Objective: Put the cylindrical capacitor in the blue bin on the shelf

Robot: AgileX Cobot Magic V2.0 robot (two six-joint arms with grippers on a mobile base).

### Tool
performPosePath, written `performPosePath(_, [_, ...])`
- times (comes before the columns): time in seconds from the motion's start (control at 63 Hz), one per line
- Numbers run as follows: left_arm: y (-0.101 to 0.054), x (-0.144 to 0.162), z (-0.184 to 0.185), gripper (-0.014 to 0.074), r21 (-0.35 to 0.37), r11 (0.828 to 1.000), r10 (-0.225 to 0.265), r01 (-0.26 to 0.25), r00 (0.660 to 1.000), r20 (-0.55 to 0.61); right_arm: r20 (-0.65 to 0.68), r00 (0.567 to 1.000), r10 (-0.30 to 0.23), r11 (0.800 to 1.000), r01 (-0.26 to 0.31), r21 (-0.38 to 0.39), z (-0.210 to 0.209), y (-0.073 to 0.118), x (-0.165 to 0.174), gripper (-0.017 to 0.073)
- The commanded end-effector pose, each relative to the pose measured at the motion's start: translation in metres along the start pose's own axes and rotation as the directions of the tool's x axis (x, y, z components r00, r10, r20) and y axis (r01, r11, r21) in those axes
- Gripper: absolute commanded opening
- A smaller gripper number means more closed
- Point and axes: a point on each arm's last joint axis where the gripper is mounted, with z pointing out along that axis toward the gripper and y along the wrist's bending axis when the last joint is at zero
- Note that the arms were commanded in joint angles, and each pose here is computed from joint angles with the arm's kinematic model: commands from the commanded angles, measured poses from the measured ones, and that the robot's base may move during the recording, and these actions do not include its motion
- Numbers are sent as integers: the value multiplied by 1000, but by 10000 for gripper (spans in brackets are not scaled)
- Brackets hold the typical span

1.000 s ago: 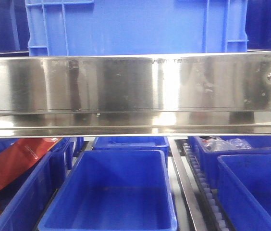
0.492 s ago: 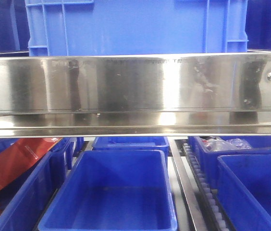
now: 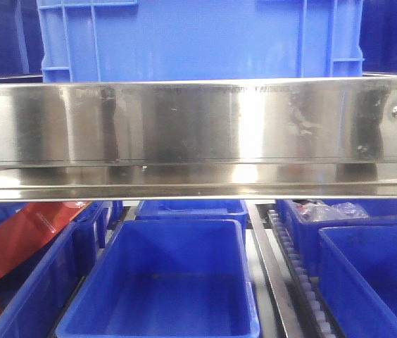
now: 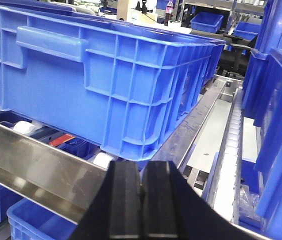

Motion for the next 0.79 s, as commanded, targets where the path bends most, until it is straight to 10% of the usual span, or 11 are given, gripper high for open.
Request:
performPosePath(0.0, [0, -1, -1, -111, -2, 1000, -7, 7, 1000, 25, 23, 1000, -7, 1000, 7, 15, 0, -1, -1, -154])
performPosePath(0.143, [8, 2, -8, -111, -98, 993, 72, -66, 995, 62, 23, 1000, -7, 1000, 7, 15, 0, -1, -1, -154])
performPosePath(0.778, [37, 178, 16, -111, -437, 899, 102, 40, 950, 296, 23, 1000, -7, 1000, 7, 15, 0, -1, -1, -154])
